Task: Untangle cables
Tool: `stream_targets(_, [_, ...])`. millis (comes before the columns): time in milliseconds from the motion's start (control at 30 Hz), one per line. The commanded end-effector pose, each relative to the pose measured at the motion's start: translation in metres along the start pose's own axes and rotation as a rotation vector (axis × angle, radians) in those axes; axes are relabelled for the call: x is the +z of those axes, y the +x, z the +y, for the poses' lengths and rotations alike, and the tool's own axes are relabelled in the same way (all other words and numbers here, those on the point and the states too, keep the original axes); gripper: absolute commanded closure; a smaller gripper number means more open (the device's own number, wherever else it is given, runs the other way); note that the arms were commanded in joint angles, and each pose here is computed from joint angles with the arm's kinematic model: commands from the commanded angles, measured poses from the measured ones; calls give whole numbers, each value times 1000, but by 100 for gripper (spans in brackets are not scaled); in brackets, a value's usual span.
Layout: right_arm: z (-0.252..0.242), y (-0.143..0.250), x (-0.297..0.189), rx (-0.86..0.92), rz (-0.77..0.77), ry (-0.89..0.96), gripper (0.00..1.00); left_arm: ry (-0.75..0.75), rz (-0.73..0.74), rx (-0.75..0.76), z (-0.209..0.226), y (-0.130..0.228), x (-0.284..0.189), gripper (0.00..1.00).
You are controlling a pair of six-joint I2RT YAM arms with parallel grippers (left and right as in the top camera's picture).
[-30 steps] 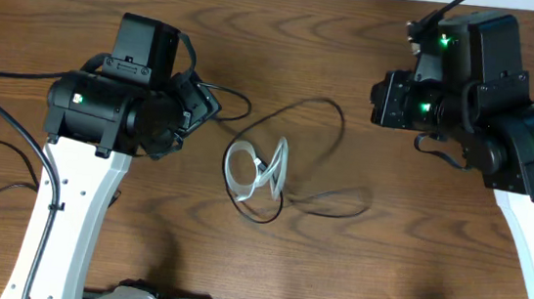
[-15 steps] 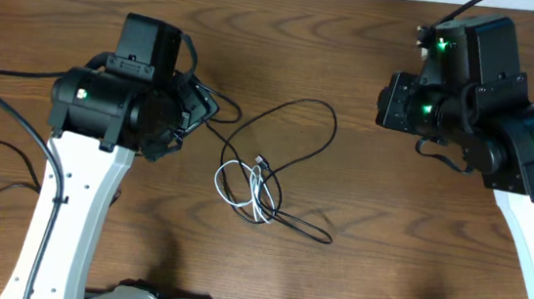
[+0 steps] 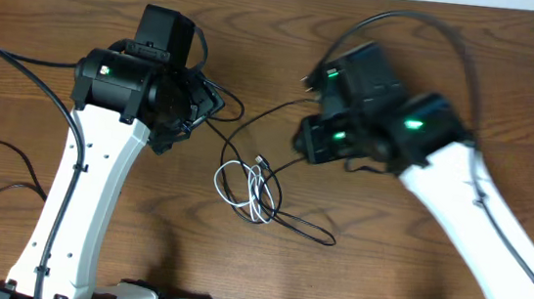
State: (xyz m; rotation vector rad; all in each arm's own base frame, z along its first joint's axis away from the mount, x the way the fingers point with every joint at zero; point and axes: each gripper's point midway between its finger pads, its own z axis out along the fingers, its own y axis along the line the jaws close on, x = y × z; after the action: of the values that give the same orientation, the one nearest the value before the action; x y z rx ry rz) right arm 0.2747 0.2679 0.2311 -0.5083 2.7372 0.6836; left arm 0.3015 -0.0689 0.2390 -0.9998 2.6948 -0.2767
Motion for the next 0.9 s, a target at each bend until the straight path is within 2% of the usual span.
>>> stream_targets(0, [17, 12, 28, -73, 68, -39, 60, -18, -10, -4, 6, -6, 2, 20])
stream_targets(400, [41, 44, 127, -4, 260, -27, 58, -13, 23, -106, 24, -20, 0, 20])
stream_targets(700, [34, 61, 142, 32, 323, 16, 58, -19, 21, -121, 28, -23, 0, 20])
stream_targets(867, [21, 79, 152, 85, 338, 116, 59, -18, 21, -121, 28, -23, 0, 20])
